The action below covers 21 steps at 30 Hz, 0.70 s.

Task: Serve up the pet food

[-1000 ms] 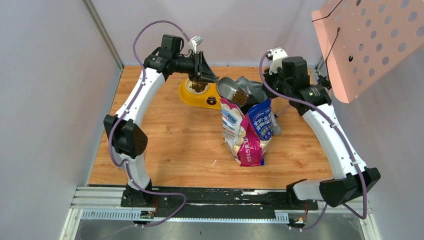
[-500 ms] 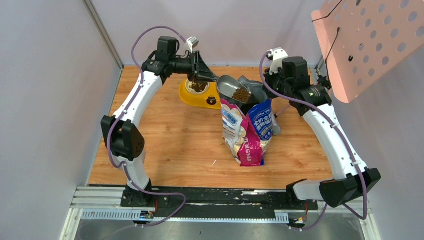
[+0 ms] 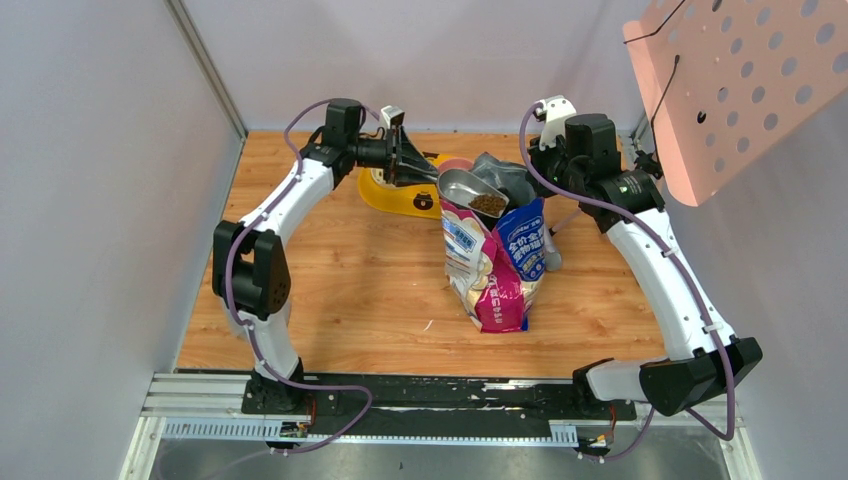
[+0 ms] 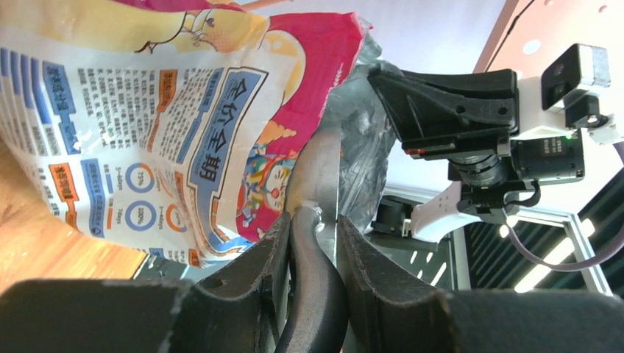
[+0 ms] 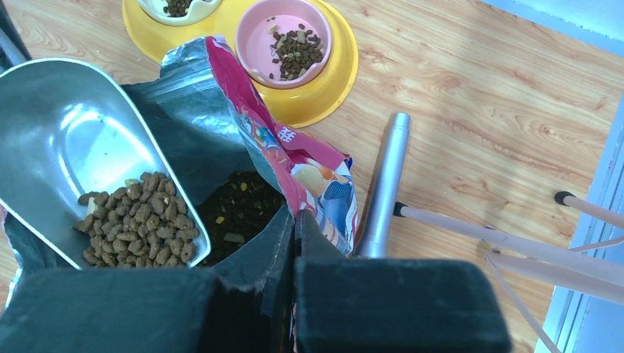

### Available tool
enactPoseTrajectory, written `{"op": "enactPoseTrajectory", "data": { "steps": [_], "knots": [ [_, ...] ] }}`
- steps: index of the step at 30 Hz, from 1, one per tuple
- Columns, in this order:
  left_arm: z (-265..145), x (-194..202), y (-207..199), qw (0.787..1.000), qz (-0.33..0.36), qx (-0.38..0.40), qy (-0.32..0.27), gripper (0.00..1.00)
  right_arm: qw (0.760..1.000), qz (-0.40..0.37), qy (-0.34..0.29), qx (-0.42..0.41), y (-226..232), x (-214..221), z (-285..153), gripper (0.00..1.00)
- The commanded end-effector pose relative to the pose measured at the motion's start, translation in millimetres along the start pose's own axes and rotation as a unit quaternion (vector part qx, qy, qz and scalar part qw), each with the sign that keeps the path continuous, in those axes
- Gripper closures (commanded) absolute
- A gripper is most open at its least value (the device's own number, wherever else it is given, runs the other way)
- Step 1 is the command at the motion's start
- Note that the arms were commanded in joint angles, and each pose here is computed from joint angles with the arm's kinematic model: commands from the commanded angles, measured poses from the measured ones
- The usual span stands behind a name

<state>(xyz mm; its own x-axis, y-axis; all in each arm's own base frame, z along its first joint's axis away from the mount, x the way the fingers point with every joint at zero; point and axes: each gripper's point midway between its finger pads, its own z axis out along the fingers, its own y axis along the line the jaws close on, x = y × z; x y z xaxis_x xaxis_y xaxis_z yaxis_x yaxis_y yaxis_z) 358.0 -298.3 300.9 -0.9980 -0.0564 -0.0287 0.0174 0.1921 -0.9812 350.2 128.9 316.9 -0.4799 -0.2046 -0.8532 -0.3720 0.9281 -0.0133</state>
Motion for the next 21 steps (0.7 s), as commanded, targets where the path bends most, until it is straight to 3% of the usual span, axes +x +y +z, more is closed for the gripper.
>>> {"op": "enactPoseTrajectory", "data": {
  "steps": [1, 12, 17, 21],
  "knots": [
    [17.0, 1.9, -28.9, 0.998, 0.029, 0.036, 0.046, 1.00, 0.997, -0.008, -0.073, 0.007, -3.4, -34.8, -9.6, 1.00],
    [-12.8, -15.5, -14.9, 0.999, -0.011, 0.040, 0.033, 1.00, 0.997, -0.017, -0.074, 0.011, -5.2, -32.9, -14.0, 1.00],
    [-28.3, -18.1, -36.6, 0.998, 0.013, 0.052, 0.024, 1.00, 0.997, -0.018, -0.075, 0.011, -5.1, -35.4, -13.1, 1.00],
    [-12.5, -8.5, -34.4, 0.997, 0.008, 0.054, 0.045, 1.00, 0.998, -0.017, -0.066, 0.005, -2.9, -30.1, -6.1, 1.00]
  ]
}}
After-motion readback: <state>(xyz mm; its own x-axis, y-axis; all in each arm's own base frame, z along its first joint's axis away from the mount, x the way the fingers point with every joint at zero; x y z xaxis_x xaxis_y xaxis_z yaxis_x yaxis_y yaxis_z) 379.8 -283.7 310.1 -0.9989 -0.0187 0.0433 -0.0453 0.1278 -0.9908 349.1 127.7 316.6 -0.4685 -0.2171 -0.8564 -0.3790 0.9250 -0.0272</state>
